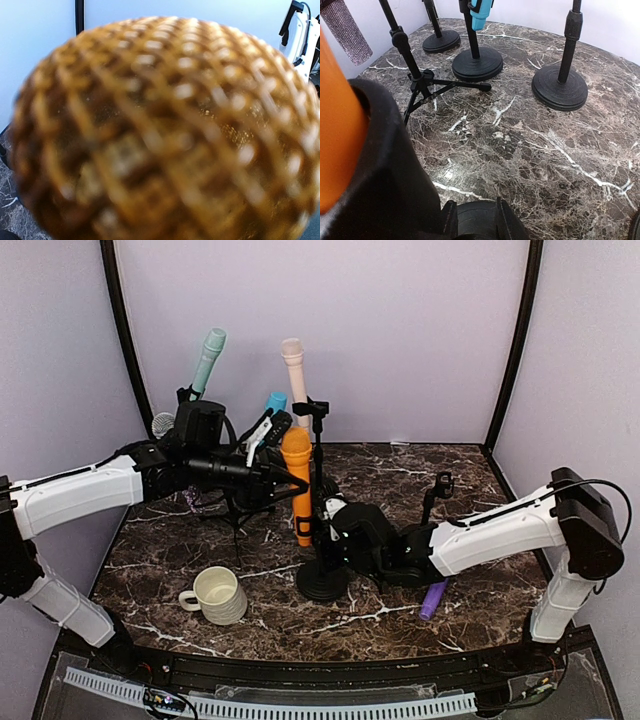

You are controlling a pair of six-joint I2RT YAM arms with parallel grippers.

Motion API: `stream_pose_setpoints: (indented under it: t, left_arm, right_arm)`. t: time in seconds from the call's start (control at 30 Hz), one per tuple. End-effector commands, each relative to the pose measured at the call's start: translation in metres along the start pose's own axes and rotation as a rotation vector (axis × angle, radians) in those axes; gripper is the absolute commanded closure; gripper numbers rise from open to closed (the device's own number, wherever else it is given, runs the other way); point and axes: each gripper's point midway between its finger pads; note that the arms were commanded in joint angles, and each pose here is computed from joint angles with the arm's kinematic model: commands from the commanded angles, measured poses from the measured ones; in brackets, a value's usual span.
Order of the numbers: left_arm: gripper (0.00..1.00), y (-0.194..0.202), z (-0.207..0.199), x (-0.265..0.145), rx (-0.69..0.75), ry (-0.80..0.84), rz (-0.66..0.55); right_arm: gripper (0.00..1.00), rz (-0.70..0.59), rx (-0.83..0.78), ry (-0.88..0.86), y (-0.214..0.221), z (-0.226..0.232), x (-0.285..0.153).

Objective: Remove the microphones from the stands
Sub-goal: Remove the microphone from the microphone stand.

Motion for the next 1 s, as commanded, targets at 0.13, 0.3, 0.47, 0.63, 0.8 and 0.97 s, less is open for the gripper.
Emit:
stream_pose_setpoints:
  t: [0.13,0.3,0.47,0.63,0.8,0.97]
  left_arm:
    - [1.0,-0.059,-0.025,-0.026,0.108,0.063,-0.149]
    - [1.0,-0.057,-0.035,-0.031,0.154,0.1,-0.169]
    - [1.0,-0.05,-0.047,-0.038,0.22,0.143,-0.185]
    - [1.0,-0.051,-0.052,-0.044,0.268,0.135,-0.2]
    - [1.0,-0.051,-0.058,-0.047,0.286,0.145,-0.204]
    - [1.0,-0.054,-0.06,-0.05,0.296,0.141,-0.215]
  right_arm:
    - [1.0,0.26,-0.165,0.167,0.084,-0.041,0.0]
    - [1.0,0.276,-0.152,0.201,0.084,-0.045,0.001]
    - [1.0,0.301,-0.114,0.245,0.083,-0.055,0.002]
    - [1.0,0.33,-0.038,0.263,0.086,-0.069,0.004]
    - [1.0,0.358,-0.028,0.293,0.09,-0.079,0.006]
    - [1.0,0.369,-0.029,0.29,0.095,-0.078,0.007]
Point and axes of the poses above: each gripper's point midway between its finger pads, its own x axis out along the fingers, its own z axis along the line the jaws close on, y = z × x, and after that the axes turned 9 degrees about -x, right-handed
